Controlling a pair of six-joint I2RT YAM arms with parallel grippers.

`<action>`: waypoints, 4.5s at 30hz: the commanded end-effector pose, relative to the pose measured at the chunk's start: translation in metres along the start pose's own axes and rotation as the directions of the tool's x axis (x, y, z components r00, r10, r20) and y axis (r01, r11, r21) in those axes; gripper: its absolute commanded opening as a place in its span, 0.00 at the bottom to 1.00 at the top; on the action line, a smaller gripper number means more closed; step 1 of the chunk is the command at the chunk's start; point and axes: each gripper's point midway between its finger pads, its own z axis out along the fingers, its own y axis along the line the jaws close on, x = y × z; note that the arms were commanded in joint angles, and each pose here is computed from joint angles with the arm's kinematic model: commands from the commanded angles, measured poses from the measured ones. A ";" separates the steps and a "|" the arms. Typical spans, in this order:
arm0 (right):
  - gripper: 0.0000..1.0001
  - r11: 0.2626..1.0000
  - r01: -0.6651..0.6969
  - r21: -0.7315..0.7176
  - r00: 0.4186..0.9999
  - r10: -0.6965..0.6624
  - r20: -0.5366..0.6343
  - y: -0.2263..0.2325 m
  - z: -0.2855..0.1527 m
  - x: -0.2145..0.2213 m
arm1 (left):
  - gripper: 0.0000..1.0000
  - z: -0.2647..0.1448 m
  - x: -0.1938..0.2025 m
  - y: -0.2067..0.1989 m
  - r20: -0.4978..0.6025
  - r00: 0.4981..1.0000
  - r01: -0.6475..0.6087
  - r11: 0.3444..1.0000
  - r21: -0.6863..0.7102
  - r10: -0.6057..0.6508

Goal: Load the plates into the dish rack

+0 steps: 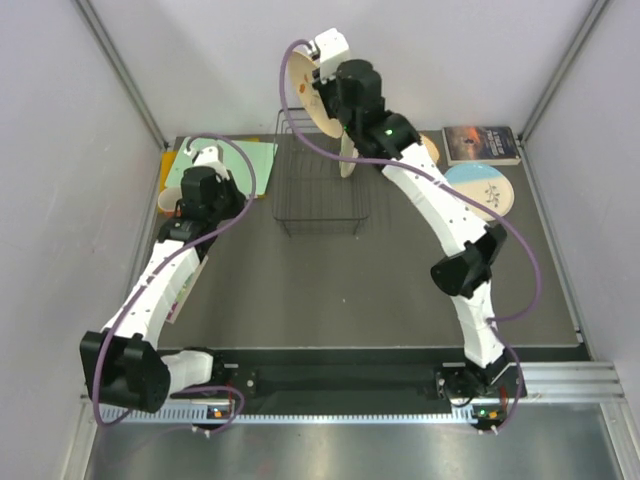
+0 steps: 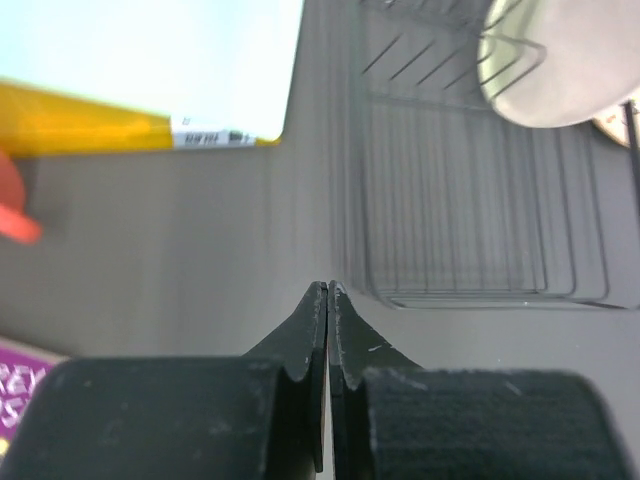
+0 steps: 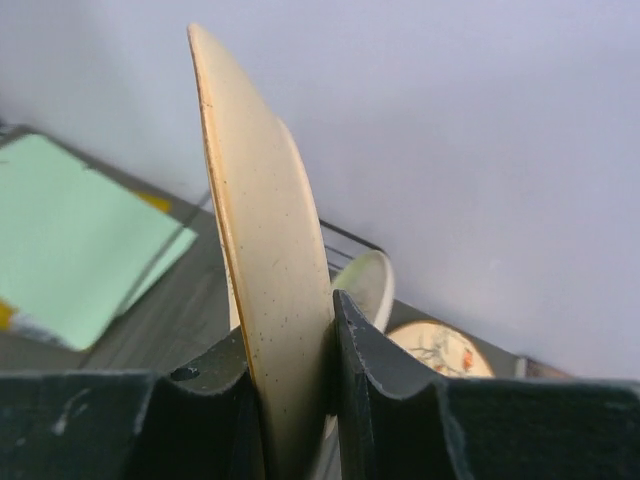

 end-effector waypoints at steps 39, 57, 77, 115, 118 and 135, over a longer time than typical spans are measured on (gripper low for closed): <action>0.00 0.771 -0.249 0.586 0.966 0.159 0.202 -0.028 0.066 0.062 | 0.00 -0.030 0.045 0.014 -0.002 0.984 0.177 0.981 0.081 -0.178; 0.00 0.803 -0.167 0.573 0.986 0.138 0.094 -0.044 0.113 0.137 | 0.00 -0.013 0.060 0.020 -0.052 0.985 0.165 0.985 0.058 -0.162; 0.00 0.793 -0.258 0.551 0.955 0.122 0.271 -0.035 0.075 0.052 | 0.00 -0.009 0.065 0.019 -0.068 0.980 0.189 0.979 0.073 -0.184; 0.00 0.816 -0.139 0.561 0.987 0.068 0.145 -0.020 0.102 0.113 | 0.00 -0.014 0.081 0.027 -0.094 0.975 0.207 0.977 0.045 -0.202; 0.00 0.823 -0.128 0.553 0.990 0.070 0.125 -0.017 0.108 0.126 | 0.00 -0.012 0.084 0.030 -0.098 0.974 0.207 0.978 0.038 -0.203; 0.00 0.833 -0.091 0.546 0.996 0.087 0.032 -0.003 0.128 0.187 | 0.00 -0.003 0.091 0.034 -0.139 0.969 0.209 0.978 0.023 -0.204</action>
